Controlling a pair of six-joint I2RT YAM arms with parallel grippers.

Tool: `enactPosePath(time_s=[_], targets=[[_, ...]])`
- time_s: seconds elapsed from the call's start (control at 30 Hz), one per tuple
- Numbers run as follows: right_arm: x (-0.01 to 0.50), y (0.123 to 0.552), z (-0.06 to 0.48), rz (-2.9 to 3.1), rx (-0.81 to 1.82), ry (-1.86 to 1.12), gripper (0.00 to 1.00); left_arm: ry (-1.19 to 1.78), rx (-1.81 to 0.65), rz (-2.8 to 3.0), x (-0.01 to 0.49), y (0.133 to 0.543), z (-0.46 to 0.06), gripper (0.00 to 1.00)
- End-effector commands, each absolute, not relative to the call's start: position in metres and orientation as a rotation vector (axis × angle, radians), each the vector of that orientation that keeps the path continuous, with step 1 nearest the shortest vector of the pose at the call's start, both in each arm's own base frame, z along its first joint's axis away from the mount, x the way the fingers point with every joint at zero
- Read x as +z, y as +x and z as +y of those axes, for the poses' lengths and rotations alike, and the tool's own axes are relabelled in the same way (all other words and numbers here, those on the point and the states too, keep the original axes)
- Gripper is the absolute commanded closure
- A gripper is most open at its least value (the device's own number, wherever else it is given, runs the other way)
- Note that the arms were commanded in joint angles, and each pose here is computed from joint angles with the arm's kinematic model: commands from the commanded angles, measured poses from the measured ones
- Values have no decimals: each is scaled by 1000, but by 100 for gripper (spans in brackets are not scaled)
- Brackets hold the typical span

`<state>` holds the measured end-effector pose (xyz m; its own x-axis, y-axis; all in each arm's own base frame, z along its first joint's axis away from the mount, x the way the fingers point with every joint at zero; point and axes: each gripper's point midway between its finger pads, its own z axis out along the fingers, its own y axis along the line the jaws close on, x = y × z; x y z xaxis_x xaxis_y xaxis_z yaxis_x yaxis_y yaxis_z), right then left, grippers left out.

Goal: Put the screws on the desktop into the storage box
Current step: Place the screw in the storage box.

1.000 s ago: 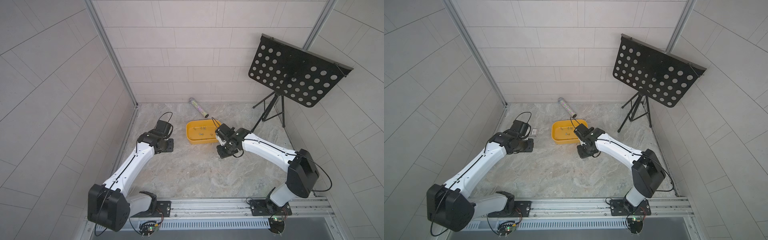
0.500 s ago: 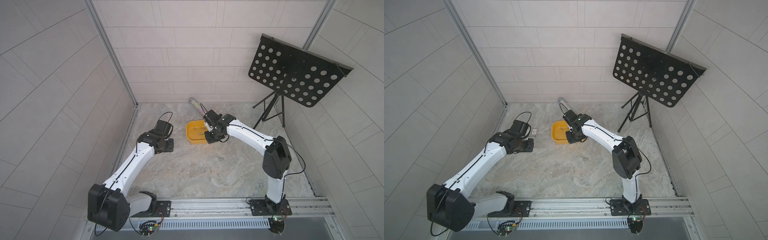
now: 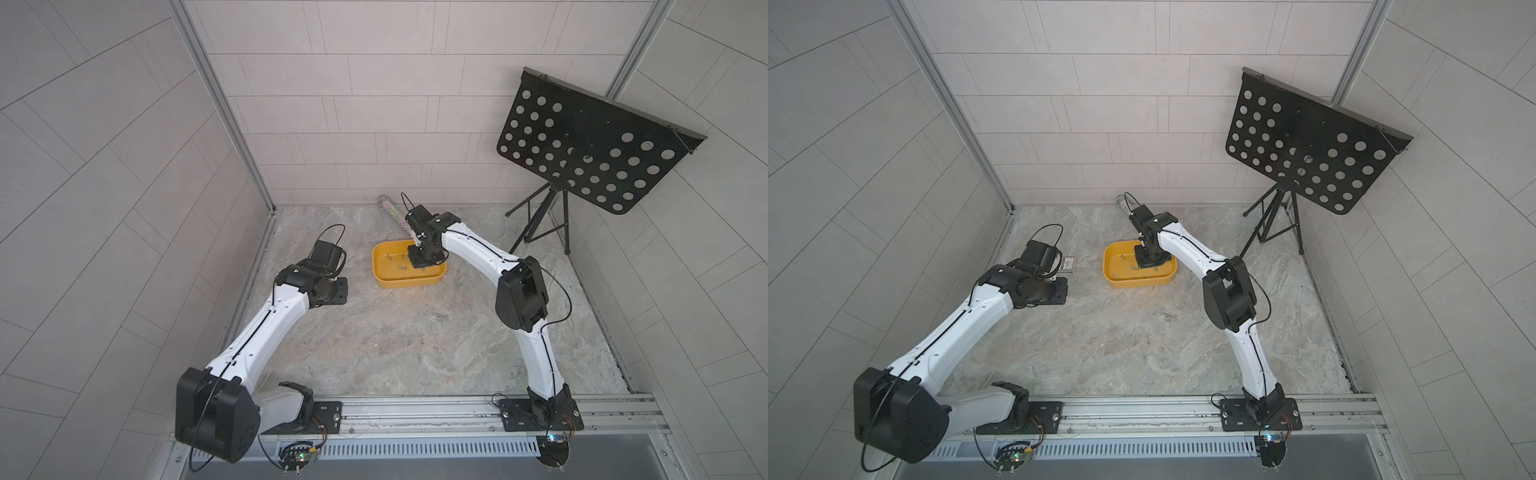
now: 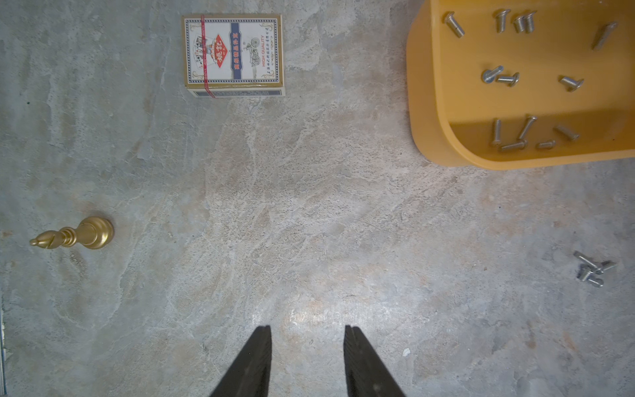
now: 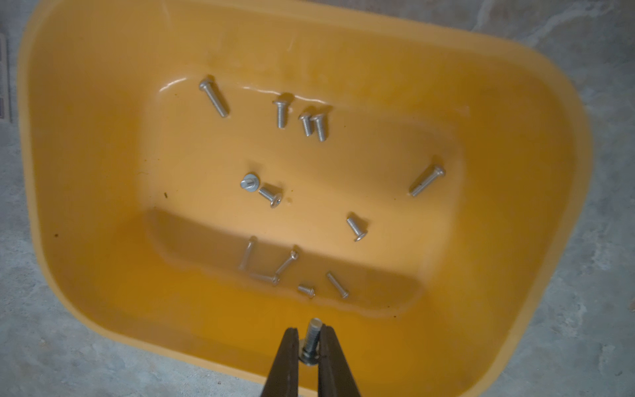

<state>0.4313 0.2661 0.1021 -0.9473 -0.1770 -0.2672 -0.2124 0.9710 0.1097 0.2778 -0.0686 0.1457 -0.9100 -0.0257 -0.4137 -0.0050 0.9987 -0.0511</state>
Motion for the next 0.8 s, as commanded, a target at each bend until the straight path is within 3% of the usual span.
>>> enactPosePath(time_s=[0.0, 0.6, 0.77], targets=[[98, 436, 258, 2892, 151, -276, 90, -11, -67, 2724, 142, 277, -67, 57], [61, 466, 250, 2942, 53, -237, 89, -11, -72, 2710, 146, 276, -67, 57], [63, 464, 250, 2949, 62, -242, 79, -9, -85, 2711, 145, 276, -68, 57]])
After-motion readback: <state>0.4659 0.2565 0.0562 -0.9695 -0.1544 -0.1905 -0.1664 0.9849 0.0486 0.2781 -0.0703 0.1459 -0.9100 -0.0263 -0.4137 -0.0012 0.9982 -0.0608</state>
